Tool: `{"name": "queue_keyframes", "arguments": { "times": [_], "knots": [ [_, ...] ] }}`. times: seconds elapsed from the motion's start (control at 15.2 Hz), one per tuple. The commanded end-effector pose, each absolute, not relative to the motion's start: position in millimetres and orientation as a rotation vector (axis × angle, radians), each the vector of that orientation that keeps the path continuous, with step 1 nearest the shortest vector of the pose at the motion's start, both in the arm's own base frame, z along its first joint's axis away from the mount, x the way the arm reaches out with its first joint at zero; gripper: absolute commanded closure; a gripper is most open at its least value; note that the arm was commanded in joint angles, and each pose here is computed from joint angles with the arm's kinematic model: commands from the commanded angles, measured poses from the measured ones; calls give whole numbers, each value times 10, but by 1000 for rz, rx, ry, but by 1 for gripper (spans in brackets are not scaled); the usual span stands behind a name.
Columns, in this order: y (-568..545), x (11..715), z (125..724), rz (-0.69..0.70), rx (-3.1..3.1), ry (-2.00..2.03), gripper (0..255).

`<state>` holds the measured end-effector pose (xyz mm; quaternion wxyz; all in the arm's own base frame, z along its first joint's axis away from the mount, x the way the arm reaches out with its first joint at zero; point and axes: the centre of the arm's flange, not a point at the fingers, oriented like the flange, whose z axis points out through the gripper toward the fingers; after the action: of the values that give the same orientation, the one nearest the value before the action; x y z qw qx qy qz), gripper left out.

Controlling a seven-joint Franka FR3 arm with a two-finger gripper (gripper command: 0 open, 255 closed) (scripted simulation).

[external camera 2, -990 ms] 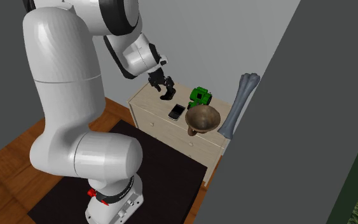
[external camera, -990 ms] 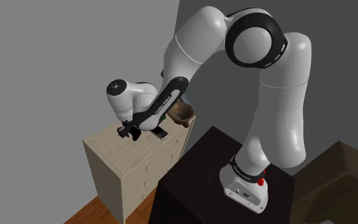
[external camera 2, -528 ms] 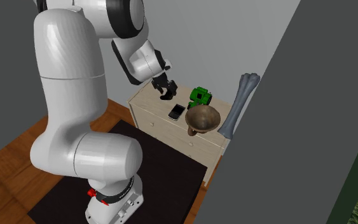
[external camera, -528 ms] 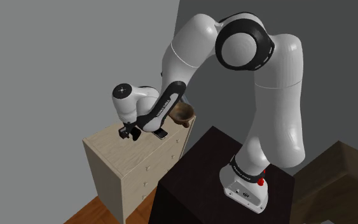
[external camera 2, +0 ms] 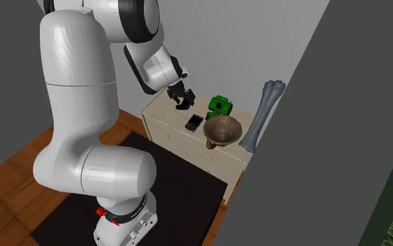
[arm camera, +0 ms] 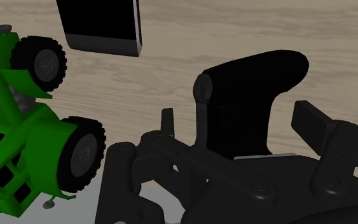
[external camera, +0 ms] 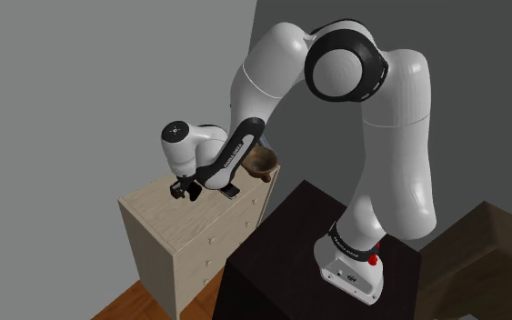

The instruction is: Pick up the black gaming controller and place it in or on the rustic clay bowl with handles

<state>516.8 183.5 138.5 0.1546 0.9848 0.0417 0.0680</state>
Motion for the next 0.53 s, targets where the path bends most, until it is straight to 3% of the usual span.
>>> {"name": "queue_keyframes", "arguments": {
  "times": [0.0, 0.46],
  "knots": [
    [1835, 5168, 1385, 195, 2822, 119, 255],
    [1844, 5164, 1385, 195, 2822, 119, 255]
  ]
}}
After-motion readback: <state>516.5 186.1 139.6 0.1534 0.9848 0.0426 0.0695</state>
